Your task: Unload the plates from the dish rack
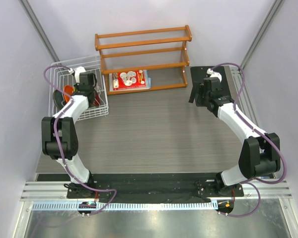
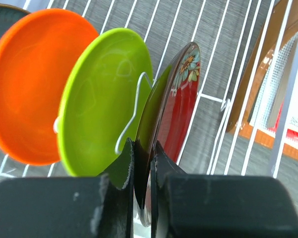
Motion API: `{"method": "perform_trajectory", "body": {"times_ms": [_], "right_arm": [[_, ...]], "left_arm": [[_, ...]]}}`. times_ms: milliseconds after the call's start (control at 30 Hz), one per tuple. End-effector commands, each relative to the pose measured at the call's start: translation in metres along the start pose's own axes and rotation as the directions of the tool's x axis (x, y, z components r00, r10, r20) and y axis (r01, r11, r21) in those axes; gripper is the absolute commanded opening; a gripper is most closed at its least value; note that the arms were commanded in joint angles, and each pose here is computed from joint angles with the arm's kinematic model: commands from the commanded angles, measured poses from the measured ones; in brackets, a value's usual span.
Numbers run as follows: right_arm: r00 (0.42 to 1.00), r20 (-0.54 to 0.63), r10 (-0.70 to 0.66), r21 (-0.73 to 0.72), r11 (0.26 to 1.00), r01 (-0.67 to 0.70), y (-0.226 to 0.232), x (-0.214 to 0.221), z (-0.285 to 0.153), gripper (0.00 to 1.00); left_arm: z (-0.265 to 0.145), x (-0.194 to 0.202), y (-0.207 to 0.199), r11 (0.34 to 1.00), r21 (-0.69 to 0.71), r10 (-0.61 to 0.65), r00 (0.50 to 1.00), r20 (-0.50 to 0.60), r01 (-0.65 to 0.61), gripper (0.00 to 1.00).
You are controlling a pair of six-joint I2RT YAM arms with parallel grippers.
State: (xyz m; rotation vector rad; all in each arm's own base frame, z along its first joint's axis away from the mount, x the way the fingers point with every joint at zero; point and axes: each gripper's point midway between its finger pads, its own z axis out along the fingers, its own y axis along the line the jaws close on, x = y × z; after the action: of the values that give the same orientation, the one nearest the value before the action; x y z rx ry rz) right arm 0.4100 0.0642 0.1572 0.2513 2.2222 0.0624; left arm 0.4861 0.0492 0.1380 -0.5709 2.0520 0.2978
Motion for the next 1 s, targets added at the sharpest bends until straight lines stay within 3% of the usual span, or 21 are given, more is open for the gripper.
{"method": "perform_trajectory", "body": {"times_ms": [0,167,333,433,533,567,700,833,967], "right_arm": [[0.999,0.033,0.004,-0.016,1.000,-0.004,0.004,-0.007,-0.003,0.99],[1.000,0.027,0.013,-0.044,0.999,-0.011,0.009,-0.006,-0.005,1.00],[0.999,0.020,0.025,-0.114,0.993,-0.022,0.021,-0.007,-0.011,1.00],[0.999,0.009,0.033,-0.200,0.979,-0.030,0.036,-0.007,-0.018,1.00],[0.998,0.002,0.068,-0.352,0.934,-0.063,0.063,-0.010,-0.032,1.00],[0.996,0.007,0.090,-0.416,0.906,-0.079,0.074,-0.013,-0.039,1.00],[0.987,-0.019,0.162,-0.594,0.792,-0.142,0.109,-0.019,-0.060,0.98],[0.979,-0.057,0.195,-0.699,0.693,-0.179,0.137,-0.015,-0.067,0.97],[0.975,-0.114,0.190,-0.737,0.642,-0.211,0.157,0.000,-0.065,0.96]], "left_arm": [[-0.049,-0.074,-0.001,0.991,0.072,-0.126,0.981,0.145,0.116,0.00],[-0.096,-0.120,0.001,0.981,0.144,-0.154,0.968,0.198,0.127,0.00],[-0.130,-0.128,0.000,0.964,0.221,-0.193,0.964,0.183,0.151,0.00],[-0.154,-0.127,-0.010,0.925,0.340,-0.238,0.957,0.168,0.170,0.00],[-0.176,-0.110,-0.041,0.817,0.531,-0.303,0.951,0.060,0.227,0.00],[-0.189,-0.103,-0.057,0.750,0.619,-0.296,0.955,0.001,0.232,0.00],[-0.202,-0.055,-0.095,0.582,0.745,-0.303,0.937,-0.173,0.326,0.00],[-0.213,-0.025,-0.122,0.524,0.779,-0.280,0.933,-0.225,0.345,0.00],[-0.229,-0.009,-0.151,0.435,0.818,-0.275,0.920,-0.278,0.377,0.00]]}}
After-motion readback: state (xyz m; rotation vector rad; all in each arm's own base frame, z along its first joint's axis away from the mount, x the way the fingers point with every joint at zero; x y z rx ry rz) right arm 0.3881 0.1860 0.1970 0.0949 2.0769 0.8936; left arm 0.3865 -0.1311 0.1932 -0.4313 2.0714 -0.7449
